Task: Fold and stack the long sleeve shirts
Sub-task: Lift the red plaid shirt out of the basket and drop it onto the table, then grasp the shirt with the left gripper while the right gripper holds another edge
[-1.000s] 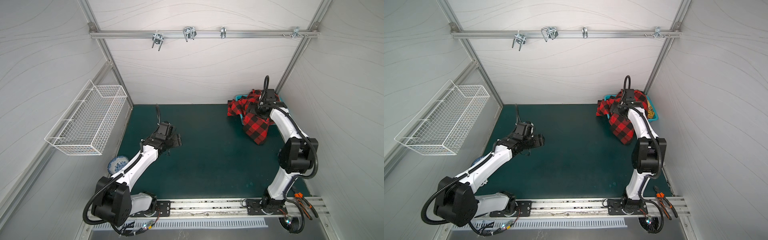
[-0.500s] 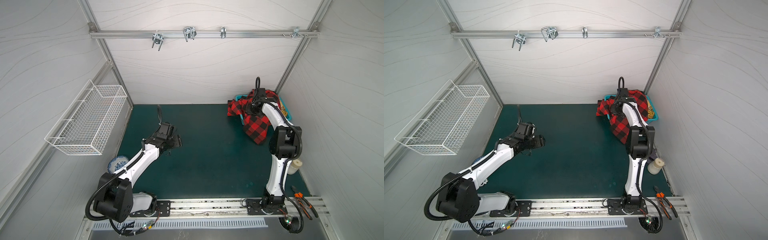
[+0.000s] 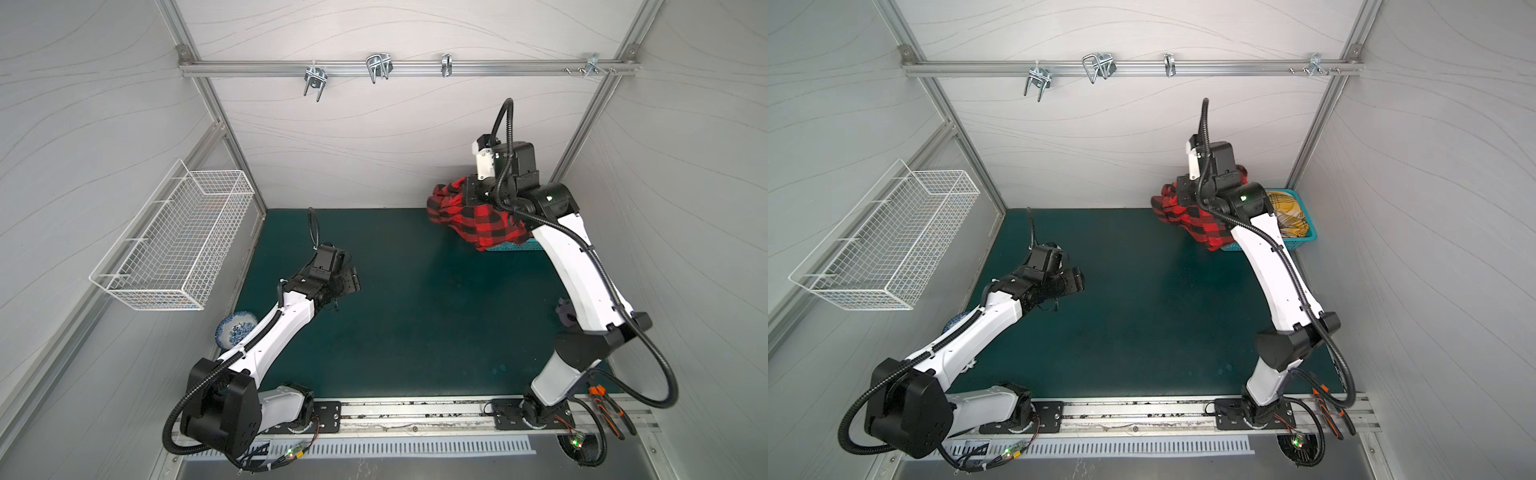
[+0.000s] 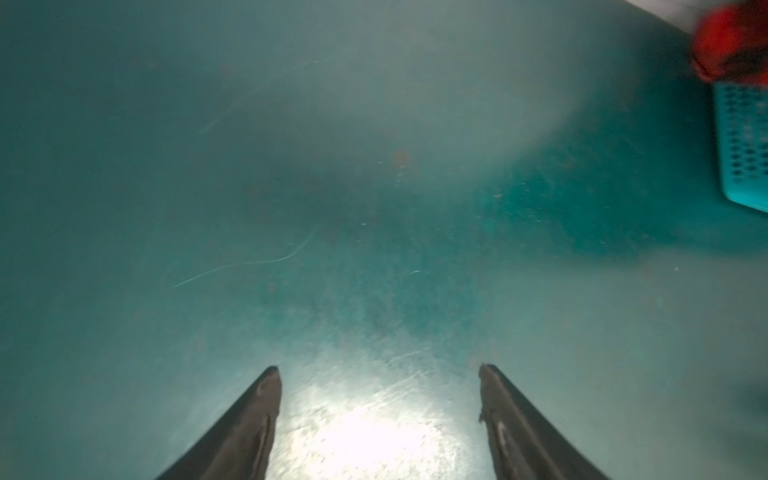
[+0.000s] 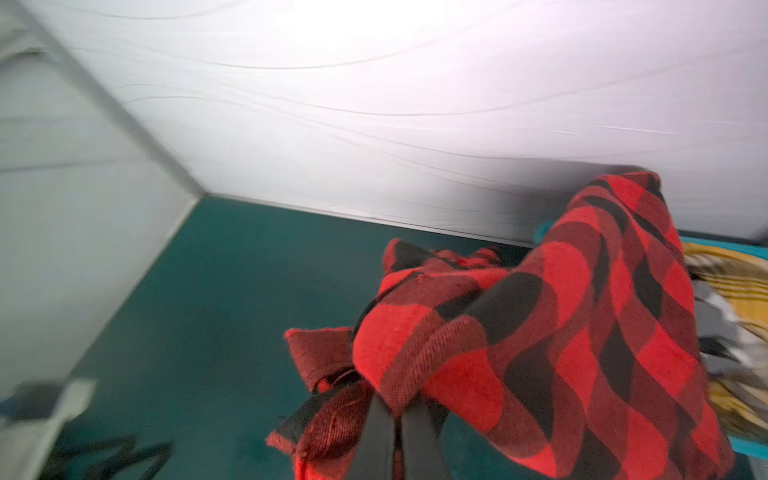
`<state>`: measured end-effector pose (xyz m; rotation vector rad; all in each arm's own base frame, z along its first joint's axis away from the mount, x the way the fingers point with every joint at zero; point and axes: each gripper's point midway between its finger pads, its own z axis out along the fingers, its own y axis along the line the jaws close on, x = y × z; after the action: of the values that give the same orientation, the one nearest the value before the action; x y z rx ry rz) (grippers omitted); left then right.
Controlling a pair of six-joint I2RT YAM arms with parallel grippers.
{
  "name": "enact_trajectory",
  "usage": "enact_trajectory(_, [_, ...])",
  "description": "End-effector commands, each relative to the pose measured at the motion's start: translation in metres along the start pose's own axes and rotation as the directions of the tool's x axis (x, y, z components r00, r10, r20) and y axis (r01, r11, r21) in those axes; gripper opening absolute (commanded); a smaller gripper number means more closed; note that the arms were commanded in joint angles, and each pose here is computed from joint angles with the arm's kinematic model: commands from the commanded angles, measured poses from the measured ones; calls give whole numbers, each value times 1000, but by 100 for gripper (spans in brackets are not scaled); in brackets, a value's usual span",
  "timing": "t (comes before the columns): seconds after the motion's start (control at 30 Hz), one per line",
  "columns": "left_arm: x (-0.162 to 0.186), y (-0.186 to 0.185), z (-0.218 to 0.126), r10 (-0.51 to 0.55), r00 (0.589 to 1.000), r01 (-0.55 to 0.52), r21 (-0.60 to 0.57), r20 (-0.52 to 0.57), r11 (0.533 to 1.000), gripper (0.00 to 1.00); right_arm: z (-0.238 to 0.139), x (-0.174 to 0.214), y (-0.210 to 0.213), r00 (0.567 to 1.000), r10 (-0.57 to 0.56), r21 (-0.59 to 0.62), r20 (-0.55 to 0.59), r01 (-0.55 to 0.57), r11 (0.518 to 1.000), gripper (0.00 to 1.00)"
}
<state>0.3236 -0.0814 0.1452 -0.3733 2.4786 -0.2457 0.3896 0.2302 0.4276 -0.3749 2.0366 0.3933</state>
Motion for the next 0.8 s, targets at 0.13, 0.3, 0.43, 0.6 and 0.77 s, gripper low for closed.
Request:
enact_trajectory(0.13, [-19, 11, -38, -145, 987, 146, -15, 64, 989, 77, 53, 176, 90, 916, -90, -141, -390, 37, 989, 0])
enact_trajectory(0.3, [6, 13, -29, -185, 983, 185, -6, -15, 983, 79, 66, 268, 75, 821, 44, 31, -569, -32, 999, 61])
enact_trajectory(0.43, [30, 1, -15, -205, 972, 211, 41, -114, 977, 83, 37, 288, 44, 797, 153, 224, -585, -22, 974, 79])
enact_trajectory(0.6, [34, -42, 2, -177, 968, 201, 126, -177, 971, 93, 4, 302, 4, 815, 189, 370, -547, 33, 929, 80])
enact_trajectory(0.77, [18, -90, 32, -125, 964, 167, 170, -234, 971, 99, 1, 338, 42, 726, 239, 138, -645, -197, 971, 75])
